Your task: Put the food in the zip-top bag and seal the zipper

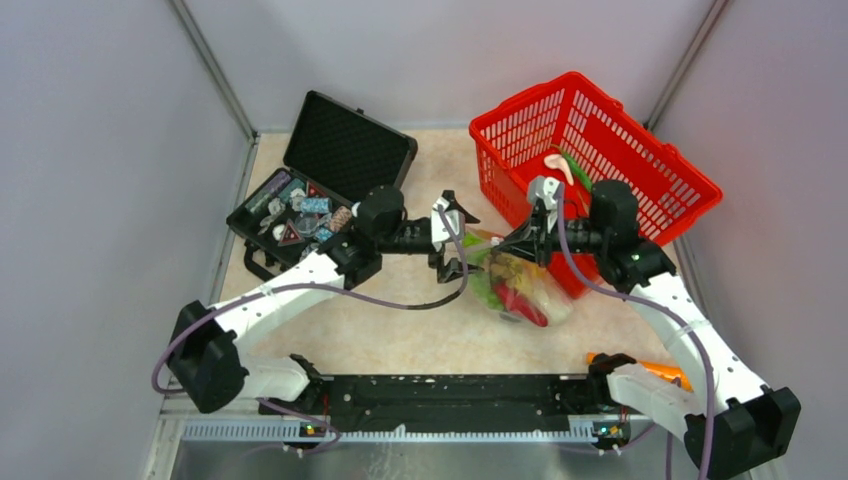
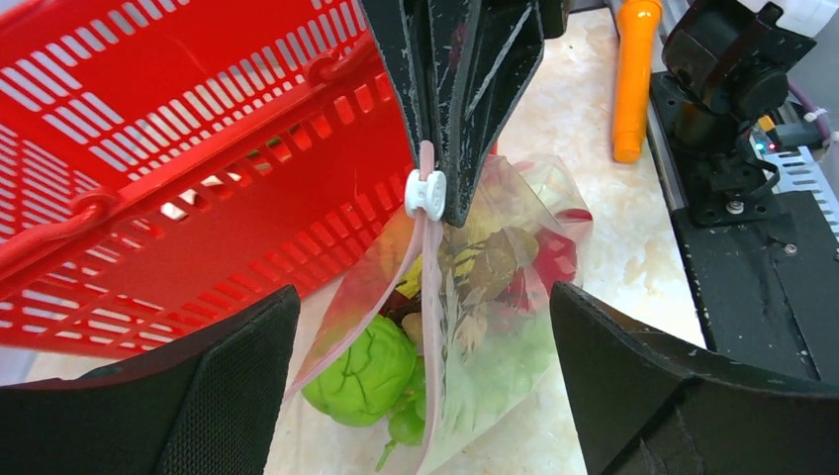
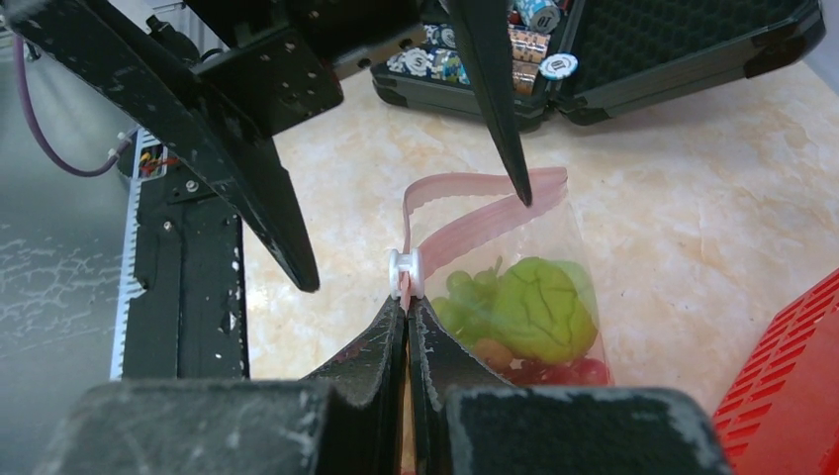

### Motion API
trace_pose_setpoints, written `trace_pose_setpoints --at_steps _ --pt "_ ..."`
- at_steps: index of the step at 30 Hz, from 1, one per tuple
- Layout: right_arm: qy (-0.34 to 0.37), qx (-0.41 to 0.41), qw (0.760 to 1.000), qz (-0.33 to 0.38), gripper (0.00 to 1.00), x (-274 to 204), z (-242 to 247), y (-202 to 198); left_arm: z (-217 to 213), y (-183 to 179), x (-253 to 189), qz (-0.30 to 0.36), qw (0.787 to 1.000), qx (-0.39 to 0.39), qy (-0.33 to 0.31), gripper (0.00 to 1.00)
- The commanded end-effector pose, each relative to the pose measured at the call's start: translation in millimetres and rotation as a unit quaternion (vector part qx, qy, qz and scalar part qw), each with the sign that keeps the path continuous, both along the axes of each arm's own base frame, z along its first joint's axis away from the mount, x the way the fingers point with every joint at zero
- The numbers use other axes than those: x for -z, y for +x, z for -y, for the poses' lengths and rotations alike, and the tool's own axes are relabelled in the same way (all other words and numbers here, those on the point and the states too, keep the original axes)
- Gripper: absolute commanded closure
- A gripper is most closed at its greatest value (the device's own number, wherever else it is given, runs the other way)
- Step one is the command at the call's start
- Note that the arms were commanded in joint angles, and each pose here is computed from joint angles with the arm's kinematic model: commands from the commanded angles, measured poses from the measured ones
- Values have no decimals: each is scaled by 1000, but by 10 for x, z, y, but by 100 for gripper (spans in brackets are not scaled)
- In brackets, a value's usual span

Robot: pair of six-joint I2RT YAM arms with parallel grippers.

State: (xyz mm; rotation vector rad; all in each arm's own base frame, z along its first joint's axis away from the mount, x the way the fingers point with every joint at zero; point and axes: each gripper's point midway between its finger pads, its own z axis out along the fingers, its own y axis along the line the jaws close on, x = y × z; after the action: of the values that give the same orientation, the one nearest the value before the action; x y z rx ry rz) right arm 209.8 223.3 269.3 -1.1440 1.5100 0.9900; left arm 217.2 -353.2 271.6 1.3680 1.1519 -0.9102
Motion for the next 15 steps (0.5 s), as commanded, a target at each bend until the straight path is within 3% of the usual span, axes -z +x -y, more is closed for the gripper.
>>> trace_pose_setpoints --at_steps 1,6,15 --pt "9 -22 999 26 100 -136 -20 -121 104 68 -35 -3 1000 25 11 6" --pt "7 -27 999 26 100 -127 -23 -147 155 268 104 -16 1000 4 22 11" --pt "6 -29 999 30 100 -137 -22 -160 125 397 219 -46 998 -17 36 57"
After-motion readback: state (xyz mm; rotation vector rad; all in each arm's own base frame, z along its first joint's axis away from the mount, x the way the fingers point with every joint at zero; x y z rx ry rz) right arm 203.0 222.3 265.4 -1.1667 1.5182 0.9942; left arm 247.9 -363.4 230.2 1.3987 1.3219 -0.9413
